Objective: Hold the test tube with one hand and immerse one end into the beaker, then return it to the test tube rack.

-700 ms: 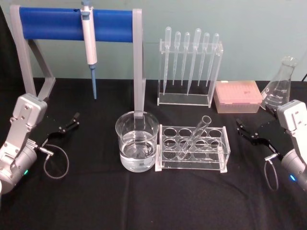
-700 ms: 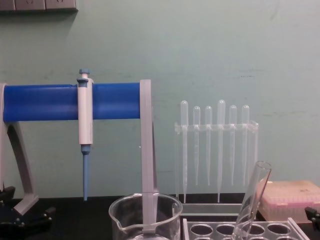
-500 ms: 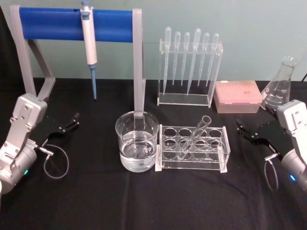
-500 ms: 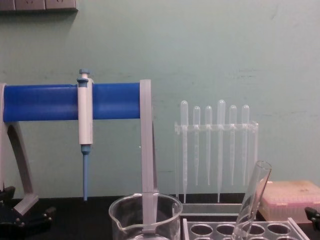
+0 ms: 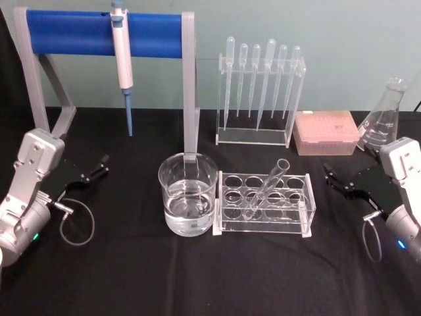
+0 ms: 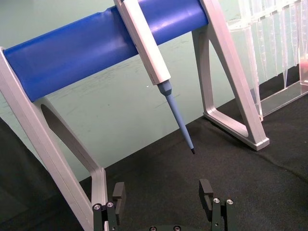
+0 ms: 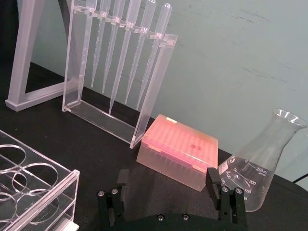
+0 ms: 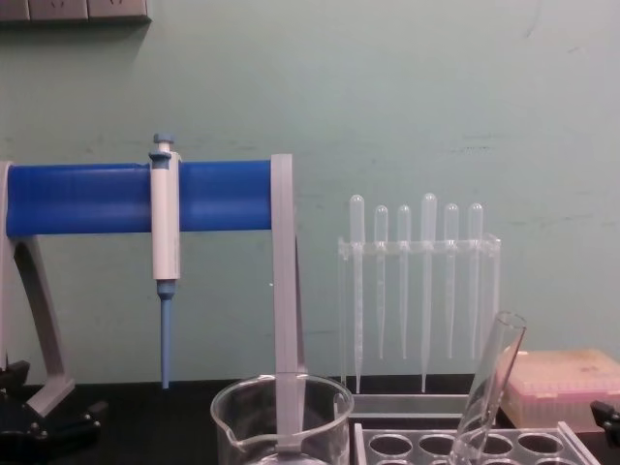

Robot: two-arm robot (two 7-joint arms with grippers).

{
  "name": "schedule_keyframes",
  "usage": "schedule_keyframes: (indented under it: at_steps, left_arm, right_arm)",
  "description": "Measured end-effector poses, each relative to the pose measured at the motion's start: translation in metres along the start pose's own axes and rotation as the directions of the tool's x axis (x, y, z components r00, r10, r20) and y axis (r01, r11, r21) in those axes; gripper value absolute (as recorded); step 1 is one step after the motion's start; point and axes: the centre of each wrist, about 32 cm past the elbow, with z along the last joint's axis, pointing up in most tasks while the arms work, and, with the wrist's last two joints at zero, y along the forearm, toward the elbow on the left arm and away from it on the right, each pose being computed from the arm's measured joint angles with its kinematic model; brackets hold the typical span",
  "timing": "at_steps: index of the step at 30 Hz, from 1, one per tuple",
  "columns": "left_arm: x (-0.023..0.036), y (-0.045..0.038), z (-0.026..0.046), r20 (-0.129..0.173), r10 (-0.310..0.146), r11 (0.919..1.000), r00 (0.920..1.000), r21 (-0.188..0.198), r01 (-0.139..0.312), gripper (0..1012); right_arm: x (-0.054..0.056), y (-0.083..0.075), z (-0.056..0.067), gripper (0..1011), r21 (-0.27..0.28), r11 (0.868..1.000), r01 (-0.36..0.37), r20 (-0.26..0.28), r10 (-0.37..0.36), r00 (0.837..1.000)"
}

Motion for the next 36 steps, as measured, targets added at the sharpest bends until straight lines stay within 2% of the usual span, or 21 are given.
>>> schedule_keyframes:
  at_steps: [17,19,25,26,27,32,36]
  left_arm:
    - [0.0,0.0,0.0,0.0,0.0,1.0,1.0,0.0,0.0,1000]
    - [0.0,0.0,0.0,0.0,0.0,1.0,1.0,0.0,0.0,1000]
    - [0.0,0.0,0.0,0.0,0.0,1.0,1.0,0.0,0.0,1000]
    - [0.0,0.0,0.0,0.0,0.0,1.0,1.0,0.0,0.0,1000]
    - [0.0,0.0,0.0,0.0,0.0,1.0,1.0,0.0,0.0,1000]
    - [0.0,0.0,0.0,0.0,0.0,1.0,1.0,0.0,0.0,1000]
    - [0.0,0.0,0.0,0.0,0.0,1.0,1.0,0.0,0.0,1000]
  right_arm:
    - [0.001,0.0,0.001,1002,0.004,1.0,-0.001,-0.002,0.001,1.0]
    - [0.003,-0.001,0.003,1002,0.017,1.0,-0.007,-0.005,0.007,1.0]
    - [0.015,-0.014,0.026,1002,0.106,0.994,-0.041,-0.034,0.044,0.998]
    - [0.015,-0.014,0.026,1000,0.106,0.994,-0.041,-0.034,0.044,0.998]
    - [0.017,-0.019,0.032,1000,0.125,0.991,-0.052,-0.046,0.058,0.997]
    - [0.02,-0.033,0.04,1002,0.168,0.979,-0.116,-0.092,0.132,0.987]
    - [0.021,-0.046,0.041,1002,0.194,0.956,-0.221,-0.148,0.251,0.957]
